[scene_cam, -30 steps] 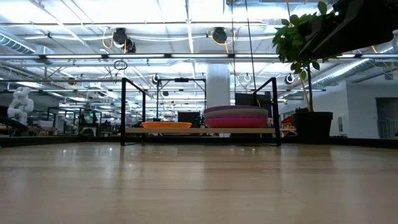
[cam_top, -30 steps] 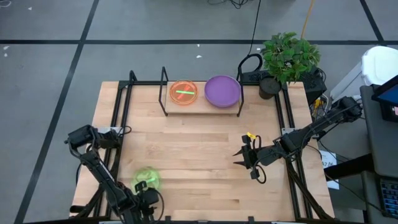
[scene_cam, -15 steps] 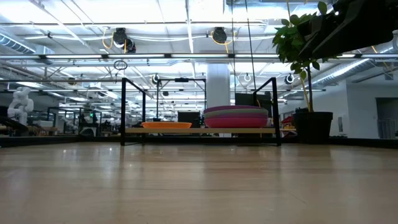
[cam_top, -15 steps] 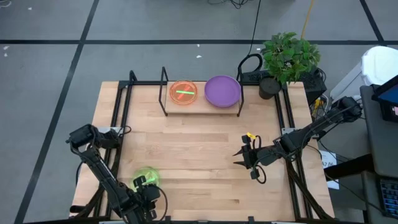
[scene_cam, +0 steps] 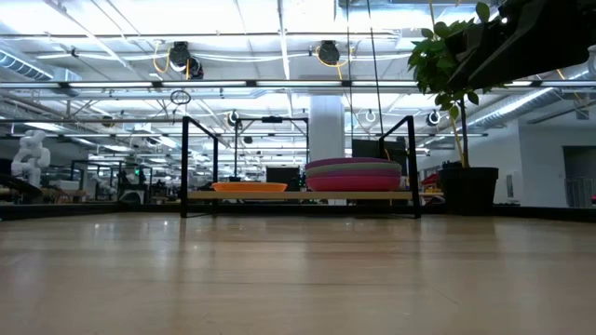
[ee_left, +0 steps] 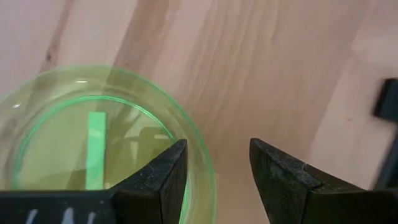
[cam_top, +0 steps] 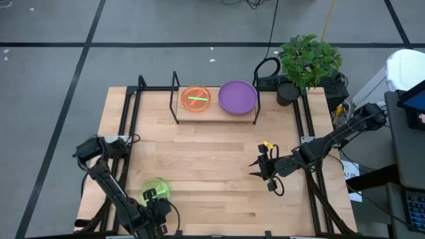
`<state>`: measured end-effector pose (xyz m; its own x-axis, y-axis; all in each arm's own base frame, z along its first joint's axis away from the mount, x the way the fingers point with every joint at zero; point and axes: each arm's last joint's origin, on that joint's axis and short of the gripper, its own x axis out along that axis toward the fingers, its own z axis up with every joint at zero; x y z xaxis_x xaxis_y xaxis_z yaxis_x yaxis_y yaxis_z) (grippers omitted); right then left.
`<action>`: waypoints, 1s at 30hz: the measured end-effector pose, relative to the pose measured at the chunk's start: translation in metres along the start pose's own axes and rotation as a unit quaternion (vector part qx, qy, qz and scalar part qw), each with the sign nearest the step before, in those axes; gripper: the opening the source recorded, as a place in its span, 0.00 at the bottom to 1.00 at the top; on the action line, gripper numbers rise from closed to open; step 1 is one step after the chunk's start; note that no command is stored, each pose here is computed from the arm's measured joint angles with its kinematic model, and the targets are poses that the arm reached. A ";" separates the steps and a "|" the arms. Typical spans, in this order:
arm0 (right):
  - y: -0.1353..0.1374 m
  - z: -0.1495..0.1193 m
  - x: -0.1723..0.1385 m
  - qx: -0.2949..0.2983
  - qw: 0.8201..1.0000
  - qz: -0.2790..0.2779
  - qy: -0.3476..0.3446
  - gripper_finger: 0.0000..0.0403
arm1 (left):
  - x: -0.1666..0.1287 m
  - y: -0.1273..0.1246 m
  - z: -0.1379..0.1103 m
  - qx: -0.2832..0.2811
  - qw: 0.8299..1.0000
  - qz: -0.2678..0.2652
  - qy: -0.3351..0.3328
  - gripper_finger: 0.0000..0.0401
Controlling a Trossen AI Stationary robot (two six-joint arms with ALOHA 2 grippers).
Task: Place and stack plates onto a shelf
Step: Stack the small green plate on top of the green plate on the shelf
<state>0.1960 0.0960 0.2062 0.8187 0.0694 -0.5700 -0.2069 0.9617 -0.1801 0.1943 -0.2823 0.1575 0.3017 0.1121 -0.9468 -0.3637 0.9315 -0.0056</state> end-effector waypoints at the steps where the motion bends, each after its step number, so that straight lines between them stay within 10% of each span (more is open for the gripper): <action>1: 0.000 0.000 0.000 0.000 1.000 0.000 0.000 0.32 | 0.004 -0.001 -0.002 0.003 1.000 0.004 0.001 0.44; 30: 0.000 0.000 0.000 0.000 1.000 0.000 -0.001 0.32 | 0.026 -0.004 -0.011 -0.018 0.999 0.039 0.006 0.25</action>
<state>0.1962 0.0960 0.2063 0.8198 0.0695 -0.5685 -0.2061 0.9619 -0.1797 0.1943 -0.2871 0.1291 0.2612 0.1791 -0.9485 -0.4170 0.9071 0.0565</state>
